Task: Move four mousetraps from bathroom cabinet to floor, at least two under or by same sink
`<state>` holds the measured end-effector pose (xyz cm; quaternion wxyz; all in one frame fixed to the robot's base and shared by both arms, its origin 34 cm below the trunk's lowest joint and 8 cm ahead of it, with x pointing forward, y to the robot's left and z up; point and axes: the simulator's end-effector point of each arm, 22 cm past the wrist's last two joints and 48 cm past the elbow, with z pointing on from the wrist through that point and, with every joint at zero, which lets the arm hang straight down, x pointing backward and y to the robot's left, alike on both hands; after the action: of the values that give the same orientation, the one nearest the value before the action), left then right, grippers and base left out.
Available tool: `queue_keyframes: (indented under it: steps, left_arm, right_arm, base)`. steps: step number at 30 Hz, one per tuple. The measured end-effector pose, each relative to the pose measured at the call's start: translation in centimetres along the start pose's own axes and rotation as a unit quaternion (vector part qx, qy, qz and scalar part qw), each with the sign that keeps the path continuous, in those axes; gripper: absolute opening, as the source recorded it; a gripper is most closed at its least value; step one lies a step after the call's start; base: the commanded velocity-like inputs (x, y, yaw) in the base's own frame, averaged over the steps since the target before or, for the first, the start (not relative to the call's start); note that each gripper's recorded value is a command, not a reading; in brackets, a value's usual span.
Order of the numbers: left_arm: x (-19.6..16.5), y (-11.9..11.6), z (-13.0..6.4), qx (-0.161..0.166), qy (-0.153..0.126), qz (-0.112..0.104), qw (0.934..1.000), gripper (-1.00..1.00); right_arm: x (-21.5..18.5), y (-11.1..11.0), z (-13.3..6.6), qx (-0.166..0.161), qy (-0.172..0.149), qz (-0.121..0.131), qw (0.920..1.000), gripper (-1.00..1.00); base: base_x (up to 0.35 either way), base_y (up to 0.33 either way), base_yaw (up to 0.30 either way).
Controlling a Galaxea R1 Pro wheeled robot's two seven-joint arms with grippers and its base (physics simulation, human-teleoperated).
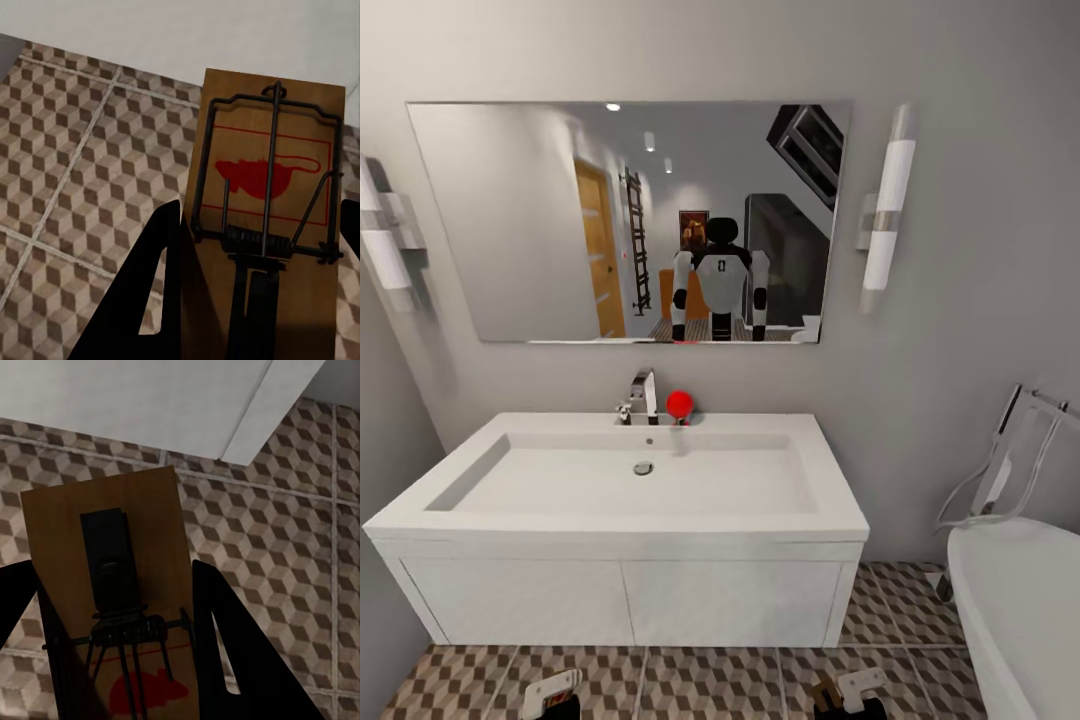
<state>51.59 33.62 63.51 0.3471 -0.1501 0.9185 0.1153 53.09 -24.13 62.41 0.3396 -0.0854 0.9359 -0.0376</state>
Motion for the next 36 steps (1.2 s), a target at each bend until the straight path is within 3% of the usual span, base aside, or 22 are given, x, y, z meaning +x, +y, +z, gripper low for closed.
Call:
queue_keyframes:
  steps: [36]
  left_arm:
    - [3.3, -0.1, 4.0, -0.011, -0.001, 0.001, 0.9999, -1.00]
  right_arm:
    - [3.0, 0.6, 4.2, 0.001, -0.002, -0.001, 1.0000, -1.00]
  base:
    - [0.000, 0.000, 0.000]
